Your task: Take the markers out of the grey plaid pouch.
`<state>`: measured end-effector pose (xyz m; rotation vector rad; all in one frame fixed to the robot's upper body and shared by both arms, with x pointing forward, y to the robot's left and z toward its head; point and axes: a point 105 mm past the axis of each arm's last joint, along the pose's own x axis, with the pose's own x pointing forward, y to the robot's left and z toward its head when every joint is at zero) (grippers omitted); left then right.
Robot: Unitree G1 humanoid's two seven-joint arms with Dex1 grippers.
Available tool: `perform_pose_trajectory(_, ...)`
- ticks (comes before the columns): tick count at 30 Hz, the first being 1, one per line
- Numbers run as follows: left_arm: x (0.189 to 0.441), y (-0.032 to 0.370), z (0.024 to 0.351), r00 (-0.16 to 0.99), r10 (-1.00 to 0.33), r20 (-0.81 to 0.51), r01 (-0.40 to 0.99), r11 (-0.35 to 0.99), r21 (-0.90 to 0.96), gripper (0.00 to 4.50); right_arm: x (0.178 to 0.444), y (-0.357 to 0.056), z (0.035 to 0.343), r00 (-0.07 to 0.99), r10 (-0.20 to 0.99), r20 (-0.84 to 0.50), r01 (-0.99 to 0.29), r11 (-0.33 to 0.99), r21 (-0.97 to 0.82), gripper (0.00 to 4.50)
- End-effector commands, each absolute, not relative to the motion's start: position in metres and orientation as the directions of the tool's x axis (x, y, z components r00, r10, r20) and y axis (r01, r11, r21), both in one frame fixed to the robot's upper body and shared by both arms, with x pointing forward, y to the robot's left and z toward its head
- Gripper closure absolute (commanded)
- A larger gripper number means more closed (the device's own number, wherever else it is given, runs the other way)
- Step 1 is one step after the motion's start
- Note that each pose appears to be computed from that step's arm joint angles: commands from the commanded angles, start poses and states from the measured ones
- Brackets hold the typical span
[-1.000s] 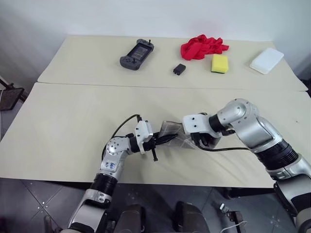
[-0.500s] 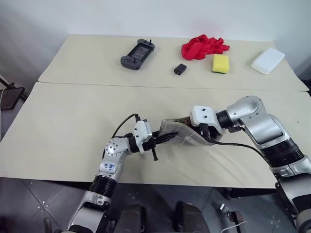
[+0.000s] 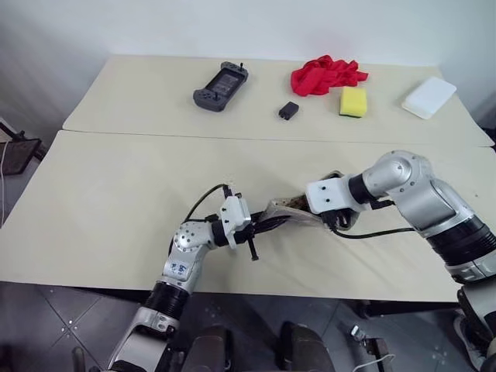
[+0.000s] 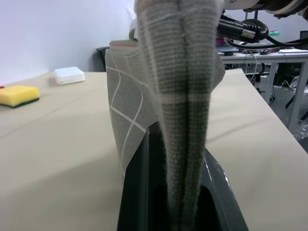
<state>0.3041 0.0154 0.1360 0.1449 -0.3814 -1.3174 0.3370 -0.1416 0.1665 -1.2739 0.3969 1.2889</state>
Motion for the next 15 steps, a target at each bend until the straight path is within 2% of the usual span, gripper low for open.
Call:
perform_pose_trajectory(1,0.313,0.04,0.136,0.299,-0.932,0.207,0.896,0.349,0.275,4.5,0.351,-0.198,0.2,0.496,0.373,-0.784,-0.828,-0.069,-0.556,3.38)
perform_pose_trajectory(4,0.315,0.035,0.146,0.303,-0.92,0.249,0.913,0.355,0.199,4.5,0.356,-0.171,0.201,0.512,0.491,-0.705,-0.747,-0.152,-0.648,3.38)
perform_pose_trajectory(6,0.316,0.031,0.153,0.294,-0.914,0.278,0.93,0.341,0.137,4.5,0.342,-0.16,0.187,0.382,0.565,-0.731,-0.813,-0.171,-0.557,3.38)
perform_pose_trajectory(8,0.317,0.028,0.158,0.293,-0.908,0.299,0.944,0.324,0.06,4.5,0.335,-0.161,0.176,0.317,0.573,-0.756,-0.857,-0.169,-0.487,3.38)
perform_pose_trajectory(11,0.32,0.023,0.165,0.287,-0.903,0.32,0.958,0.261,-0.122,4.5,0.339,-0.17,0.159,0.296,0.528,-0.796,-0.88,-0.173,-0.442,3.38)
perform_pose_trajectory(15,0.321,0.02,0.172,0.282,-0.894,0.347,0.937,0.18,-0.298,4.5,0.336,-0.168,0.143,0.211,0.526,-0.824,-0.923,-0.171,-0.345,3.38)
